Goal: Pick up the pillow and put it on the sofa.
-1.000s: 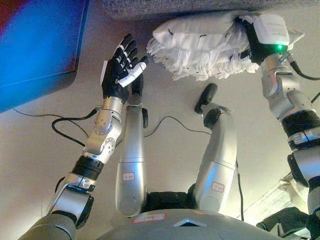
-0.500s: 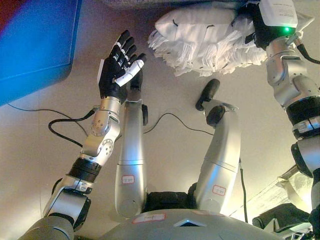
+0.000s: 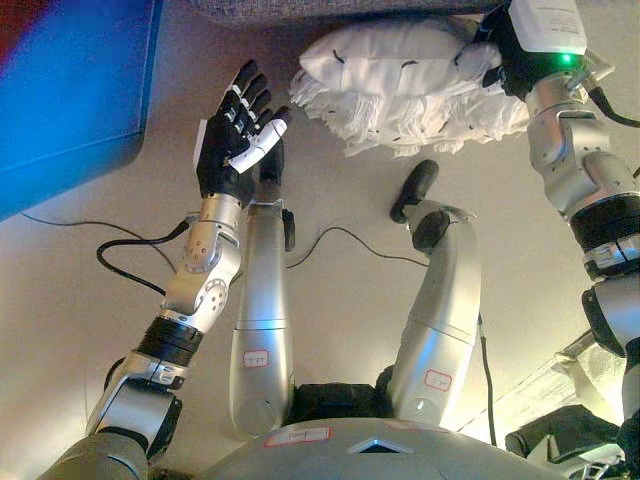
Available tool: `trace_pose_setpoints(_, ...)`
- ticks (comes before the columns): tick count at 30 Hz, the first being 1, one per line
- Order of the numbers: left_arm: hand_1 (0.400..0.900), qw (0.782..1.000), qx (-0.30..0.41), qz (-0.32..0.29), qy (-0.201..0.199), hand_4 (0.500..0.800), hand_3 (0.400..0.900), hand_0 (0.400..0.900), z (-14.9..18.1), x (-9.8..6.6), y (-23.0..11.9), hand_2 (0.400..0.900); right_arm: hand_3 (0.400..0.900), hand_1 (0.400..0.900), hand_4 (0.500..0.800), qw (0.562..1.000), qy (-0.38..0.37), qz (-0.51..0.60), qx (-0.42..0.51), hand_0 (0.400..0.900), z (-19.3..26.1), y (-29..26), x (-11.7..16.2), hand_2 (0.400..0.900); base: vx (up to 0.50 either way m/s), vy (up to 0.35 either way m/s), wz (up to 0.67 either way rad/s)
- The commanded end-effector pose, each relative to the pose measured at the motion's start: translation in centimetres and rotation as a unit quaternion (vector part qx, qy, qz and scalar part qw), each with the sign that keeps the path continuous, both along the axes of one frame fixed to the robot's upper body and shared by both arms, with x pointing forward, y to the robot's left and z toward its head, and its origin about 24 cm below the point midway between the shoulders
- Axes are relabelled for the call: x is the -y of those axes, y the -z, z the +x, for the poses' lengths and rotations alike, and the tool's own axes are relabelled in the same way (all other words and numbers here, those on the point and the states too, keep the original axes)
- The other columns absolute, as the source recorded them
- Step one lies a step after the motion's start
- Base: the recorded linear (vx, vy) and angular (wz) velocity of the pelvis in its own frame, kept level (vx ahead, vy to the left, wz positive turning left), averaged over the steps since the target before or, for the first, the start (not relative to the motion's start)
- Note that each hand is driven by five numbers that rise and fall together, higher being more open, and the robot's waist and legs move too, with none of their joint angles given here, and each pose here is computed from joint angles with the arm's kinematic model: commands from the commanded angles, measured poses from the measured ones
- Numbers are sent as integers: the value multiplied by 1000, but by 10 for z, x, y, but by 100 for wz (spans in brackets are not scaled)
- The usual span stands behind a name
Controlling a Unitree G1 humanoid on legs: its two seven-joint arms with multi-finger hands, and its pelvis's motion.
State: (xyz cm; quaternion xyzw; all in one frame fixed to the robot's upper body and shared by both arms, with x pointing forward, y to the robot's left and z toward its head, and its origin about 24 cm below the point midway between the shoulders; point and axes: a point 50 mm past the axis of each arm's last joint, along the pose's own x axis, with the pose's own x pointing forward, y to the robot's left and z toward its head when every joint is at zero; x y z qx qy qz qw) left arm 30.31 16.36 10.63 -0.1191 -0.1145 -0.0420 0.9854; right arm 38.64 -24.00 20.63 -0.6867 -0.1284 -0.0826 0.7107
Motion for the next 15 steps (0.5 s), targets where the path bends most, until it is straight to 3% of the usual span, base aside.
trace_pose_setpoints(1, 900, 997, 72, -24, -6, 800, 900, 900, -6, 0, -24, 900, 400, 400, 500, 992, -42, 13, 117, 400, -8, -60, -10, 400, 0, 0, 0)
trace_pose_setpoints(6, 900, 998, 61, -21, -21, 800, 900, 900, -5, -4, -19, 900, 400, 400, 500, 988, -52, 21, 145, 400, -15, -63, -10, 400, -14, 10, -4)
trace_pose_setpoints(10, 900, 996, 40, -14, -75, 800, 900, 900, -3, -15, -9, 900, 400, 400, 500, 982, -63, 36, 176, 400, -25, -63, -10, 400, -63, 18, -6)
trace_pose_setpoints(15, 900, 994, 8, 16, -104, 800, 900, 900, 1, -21, 6, 900, 400, 400, 500, 976, -73, 50, 198, 400, -34, -63, -10, 400, -30, 10, -8)
